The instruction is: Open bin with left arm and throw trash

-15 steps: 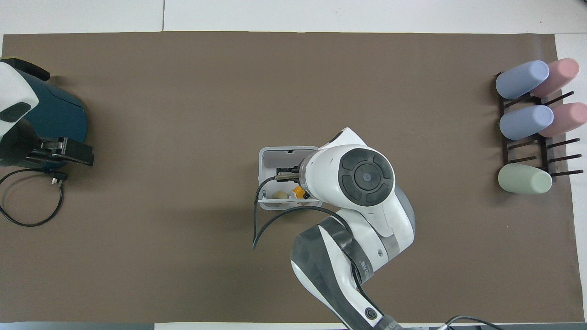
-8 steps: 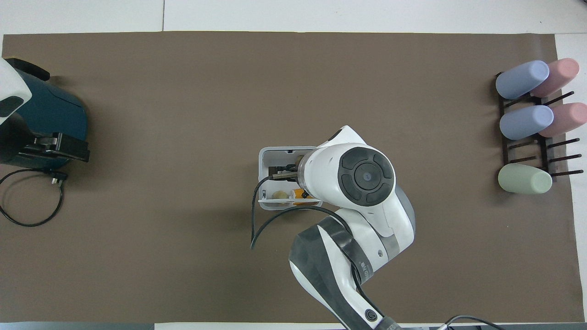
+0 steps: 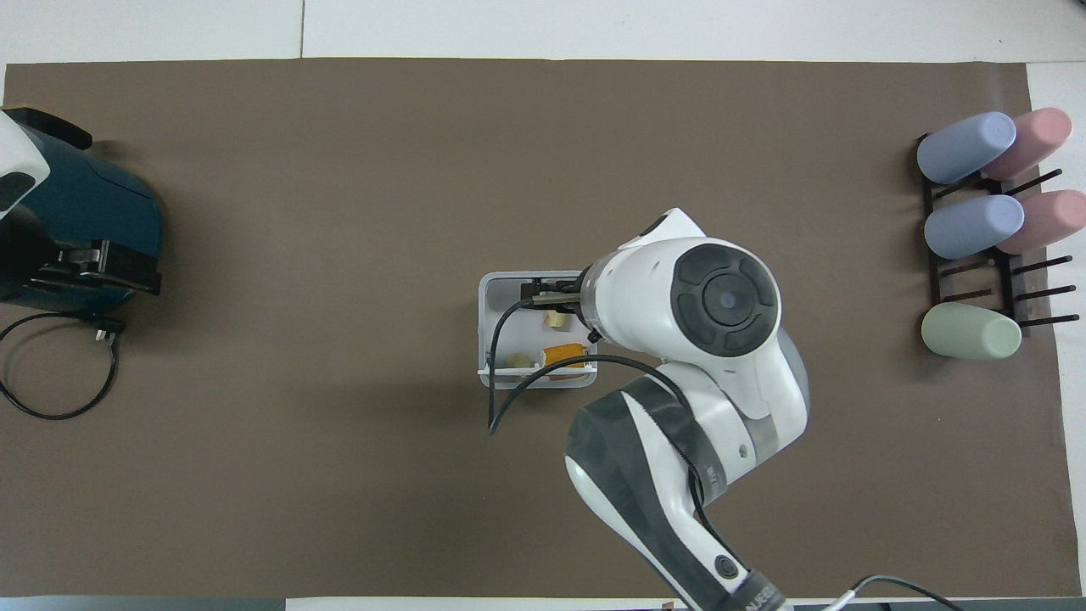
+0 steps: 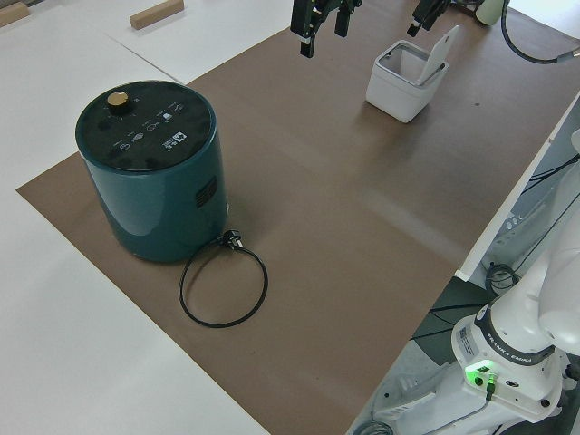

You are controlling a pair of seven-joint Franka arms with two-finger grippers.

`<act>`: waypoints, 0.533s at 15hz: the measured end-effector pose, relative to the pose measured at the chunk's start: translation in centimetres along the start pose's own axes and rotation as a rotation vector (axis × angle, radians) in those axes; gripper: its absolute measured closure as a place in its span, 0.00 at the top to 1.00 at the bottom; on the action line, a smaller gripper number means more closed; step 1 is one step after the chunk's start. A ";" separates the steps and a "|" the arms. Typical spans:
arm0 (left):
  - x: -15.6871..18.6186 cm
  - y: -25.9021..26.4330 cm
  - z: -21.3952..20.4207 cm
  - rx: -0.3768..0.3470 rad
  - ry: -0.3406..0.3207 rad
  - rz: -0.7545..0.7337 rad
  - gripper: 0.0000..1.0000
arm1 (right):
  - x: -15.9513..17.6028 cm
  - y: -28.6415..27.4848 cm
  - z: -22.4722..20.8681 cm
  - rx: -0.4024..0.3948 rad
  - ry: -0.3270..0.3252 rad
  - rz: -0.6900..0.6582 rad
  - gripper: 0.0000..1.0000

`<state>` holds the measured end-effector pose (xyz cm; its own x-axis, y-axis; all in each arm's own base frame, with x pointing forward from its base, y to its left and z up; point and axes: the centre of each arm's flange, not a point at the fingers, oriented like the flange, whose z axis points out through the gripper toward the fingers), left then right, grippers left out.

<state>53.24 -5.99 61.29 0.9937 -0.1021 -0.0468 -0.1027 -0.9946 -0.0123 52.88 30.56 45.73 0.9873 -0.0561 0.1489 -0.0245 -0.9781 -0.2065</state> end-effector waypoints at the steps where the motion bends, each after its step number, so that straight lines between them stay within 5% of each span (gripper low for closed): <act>1: 0.0 0.0 -0.1 -0.001 0.001 -0.001 1.00 | 0.9 1.7 -1.0 -0.007 0.004 0.000 1.00; 8: -0.3 0.4 -0.2 -0.003 -0.009 0.007 1.00 | 4.0 13.6 -7.3 -0.071 -0.042 -0.015 1.00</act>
<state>52.87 -6.40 61.48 0.9925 -0.1086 -0.0562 -0.1093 -0.9940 -0.0094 55.38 15.57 50.55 0.9933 -0.0340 0.1103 -0.0188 -0.9906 -0.1354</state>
